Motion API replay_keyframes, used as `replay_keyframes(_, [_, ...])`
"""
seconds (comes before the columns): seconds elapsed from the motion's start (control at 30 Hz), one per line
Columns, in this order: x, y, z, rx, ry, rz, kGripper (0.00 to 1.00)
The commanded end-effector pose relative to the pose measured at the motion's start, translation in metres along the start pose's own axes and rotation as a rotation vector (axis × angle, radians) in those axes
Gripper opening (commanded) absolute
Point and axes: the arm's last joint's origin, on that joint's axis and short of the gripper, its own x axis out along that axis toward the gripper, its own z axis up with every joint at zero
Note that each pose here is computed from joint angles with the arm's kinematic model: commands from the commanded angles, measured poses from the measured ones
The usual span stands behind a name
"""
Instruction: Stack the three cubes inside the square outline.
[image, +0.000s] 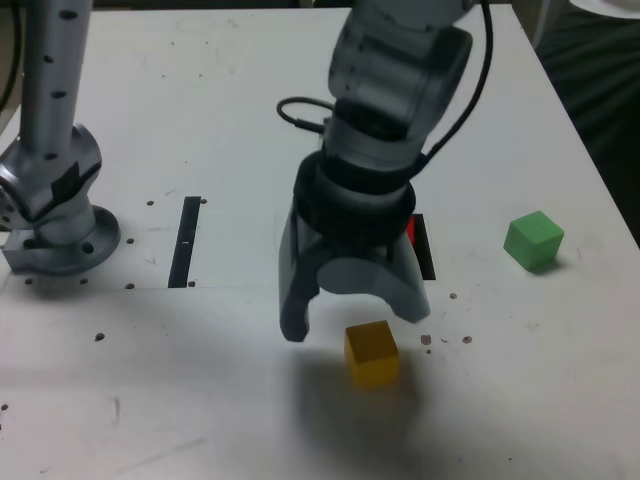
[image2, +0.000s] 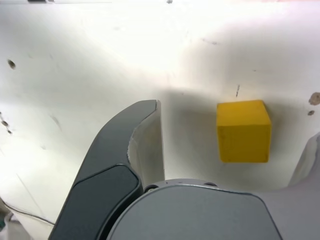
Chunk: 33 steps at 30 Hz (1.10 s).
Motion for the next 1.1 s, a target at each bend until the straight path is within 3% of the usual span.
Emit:
replay_keyframes(0.0, [0.005,-0.003,0.004,-0.004,0.006,-0.006,0.99])
replay_keyframes(0.3, [0.025,-0.011,0.021,-0.005,0.033,-0.027,0.97])
replay_keyframes(0.47, [0.035,-0.016,0.032,0.003,0.048,-0.042,0.9])
replay_keyframes(0.57, [0.038,-0.018,0.037,0.007,0.052,-0.048,0.76])
replay_keyframes(0.7, [0.039,-0.019,0.04,0.009,0.046,-0.043,0.44])
replay_keyframes(0.77, [0.039,-0.019,0.041,0.009,0.04,-0.039,0.34])
replay_keyframes(0.83, [0.038,-0.019,0.041,0.01,0.035,-0.036,0.3])
replay_keyframes(1.07, [0.037,-0.018,0.039,0.011,0.031,-0.036,0.3])
